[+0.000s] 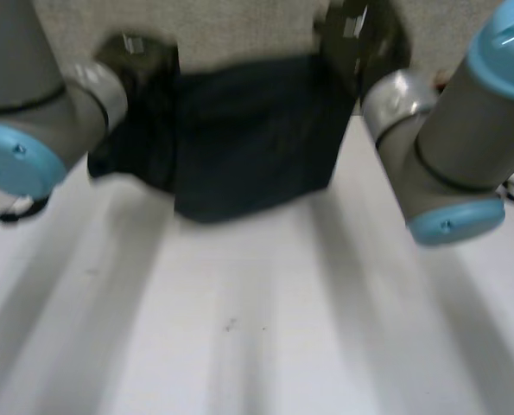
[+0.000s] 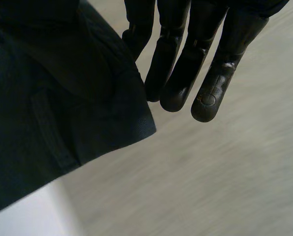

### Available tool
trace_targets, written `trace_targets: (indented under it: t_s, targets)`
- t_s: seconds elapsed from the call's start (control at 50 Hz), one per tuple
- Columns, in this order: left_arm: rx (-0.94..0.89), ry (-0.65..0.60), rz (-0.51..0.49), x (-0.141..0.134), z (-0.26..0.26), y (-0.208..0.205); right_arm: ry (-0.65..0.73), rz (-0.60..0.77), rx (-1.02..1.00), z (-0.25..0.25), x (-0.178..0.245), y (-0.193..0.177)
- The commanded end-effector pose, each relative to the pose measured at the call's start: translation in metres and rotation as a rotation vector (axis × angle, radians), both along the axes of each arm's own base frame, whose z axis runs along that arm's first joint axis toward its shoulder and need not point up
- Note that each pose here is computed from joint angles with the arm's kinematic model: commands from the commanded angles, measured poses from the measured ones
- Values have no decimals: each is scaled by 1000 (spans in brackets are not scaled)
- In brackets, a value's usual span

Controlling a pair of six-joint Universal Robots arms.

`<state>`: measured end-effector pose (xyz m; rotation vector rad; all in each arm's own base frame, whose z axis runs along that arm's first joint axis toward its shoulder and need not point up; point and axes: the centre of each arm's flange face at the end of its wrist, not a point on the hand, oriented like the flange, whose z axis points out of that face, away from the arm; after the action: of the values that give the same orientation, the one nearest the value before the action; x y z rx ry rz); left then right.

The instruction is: Fold the shorts.

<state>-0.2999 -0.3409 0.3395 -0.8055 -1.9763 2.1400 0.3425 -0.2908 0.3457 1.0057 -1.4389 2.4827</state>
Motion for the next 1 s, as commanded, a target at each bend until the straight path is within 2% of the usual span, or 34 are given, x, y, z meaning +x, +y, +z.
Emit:
trace_targets:
  t_s: [0.02,0.08,0.18,0.3,0.38,0.4,0.48,0.58,0.66,0.82,0.92,1.0]
  targets:
    - [-336,145,-44,4,74,18,-136,8,-174,42,-6,10]
    - [-277,118,-72,4,56,23,-71,10,-62,19,-8,12]
    - [-52,28,-130,2,-9,35,71,11,155,-29,-14,23]
    - [218,-76,-122,14,-75,51,288,18,500,-100,-33,55]
    - [383,-131,-91,29,-119,57,340,39,615,-134,-40,69]
    - [460,-156,-82,33,-145,58,342,50,627,-141,-40,71]
    - [598,-209,-81,37,-191,65,344,92,681,-177,-39,76]
    - [621,-215,-84,39,-193,72,332,97,705,-191,-41,79]
    - [558,-189,-85,40,-165,81,299,86,730,-192,-44,79]
    - [481,-136,-73,54,-136,125,136,73,851,-196,-47,82]
    - [469,-27,-18,64,-136,158,111,74,868,-196,-47,82]
    - [520,14,49,74,-151,171,106,69,867,-196,-48,82]
